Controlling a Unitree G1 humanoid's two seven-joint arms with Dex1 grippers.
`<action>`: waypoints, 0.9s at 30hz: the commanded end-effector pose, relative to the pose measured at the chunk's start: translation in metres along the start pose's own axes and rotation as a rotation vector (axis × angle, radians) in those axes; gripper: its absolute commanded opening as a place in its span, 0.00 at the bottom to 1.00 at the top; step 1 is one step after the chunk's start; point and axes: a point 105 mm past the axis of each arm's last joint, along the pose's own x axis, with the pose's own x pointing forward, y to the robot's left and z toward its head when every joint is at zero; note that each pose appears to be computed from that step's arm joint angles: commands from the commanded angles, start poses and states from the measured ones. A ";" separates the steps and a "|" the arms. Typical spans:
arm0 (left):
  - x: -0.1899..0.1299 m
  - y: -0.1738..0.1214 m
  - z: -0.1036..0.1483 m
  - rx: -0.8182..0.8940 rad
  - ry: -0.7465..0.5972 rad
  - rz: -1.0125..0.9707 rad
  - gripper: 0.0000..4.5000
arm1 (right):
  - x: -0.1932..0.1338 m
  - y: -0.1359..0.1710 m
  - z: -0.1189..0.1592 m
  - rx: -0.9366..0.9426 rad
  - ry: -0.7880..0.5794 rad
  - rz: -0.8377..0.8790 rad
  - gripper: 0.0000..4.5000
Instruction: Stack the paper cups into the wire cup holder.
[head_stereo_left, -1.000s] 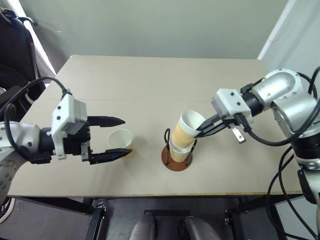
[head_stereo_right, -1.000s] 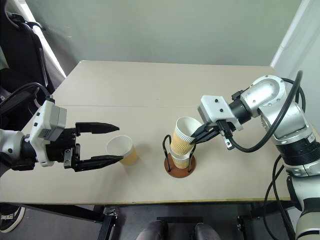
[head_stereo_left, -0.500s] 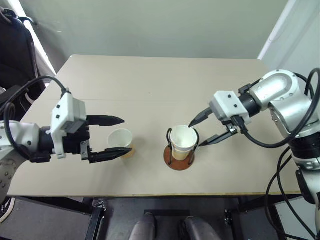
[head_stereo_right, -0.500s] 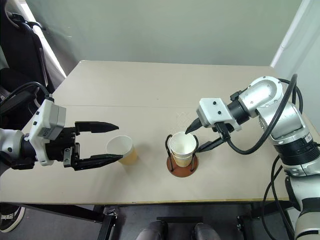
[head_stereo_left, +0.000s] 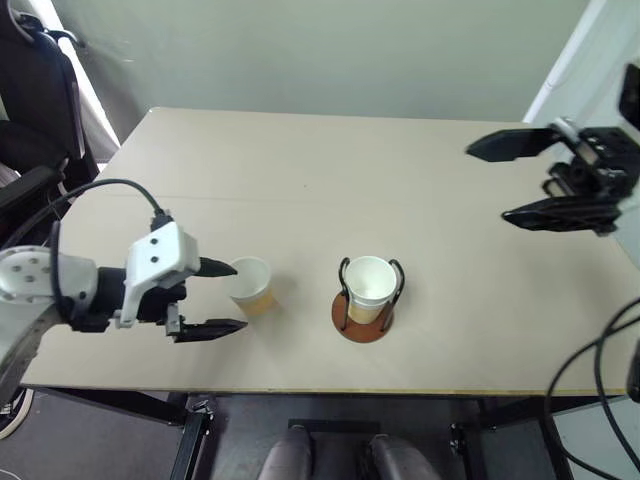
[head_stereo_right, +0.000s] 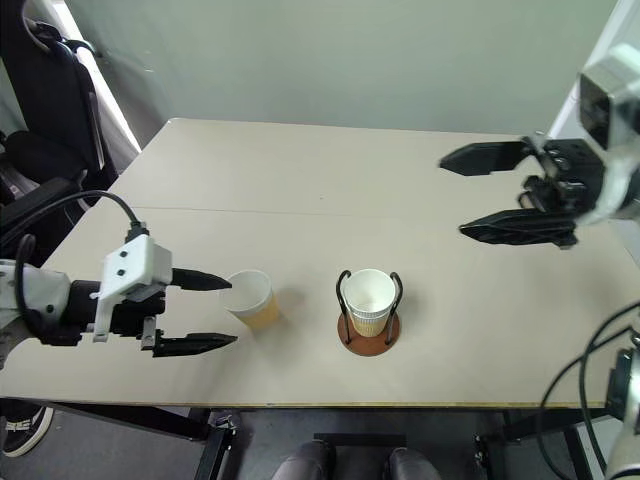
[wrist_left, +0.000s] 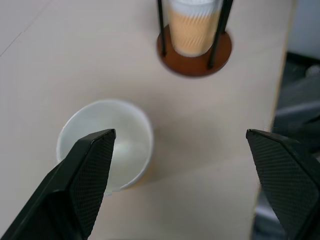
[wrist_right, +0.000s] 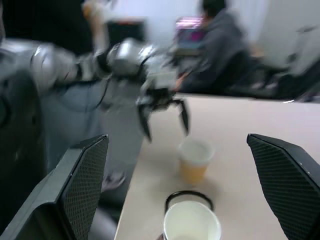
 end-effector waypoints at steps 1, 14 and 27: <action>0.007 0.007 0.002 0.059 0.010 0.030 1.00 | -0.004 0.007 -0.001 -0.016 0.015 -0.068 1.00; 0.035 0.015 -0.013 0.224 0.138 -0.019 0.91 | -0.009 0.014 -0.008 -0.020 0.056 -0.179 1.00; 0.039 0.016 -0.004 0.240 0.082 -0.107 0.01 | -0.020 0.008 -0.019 -0.018 0.104 -0.265 1.00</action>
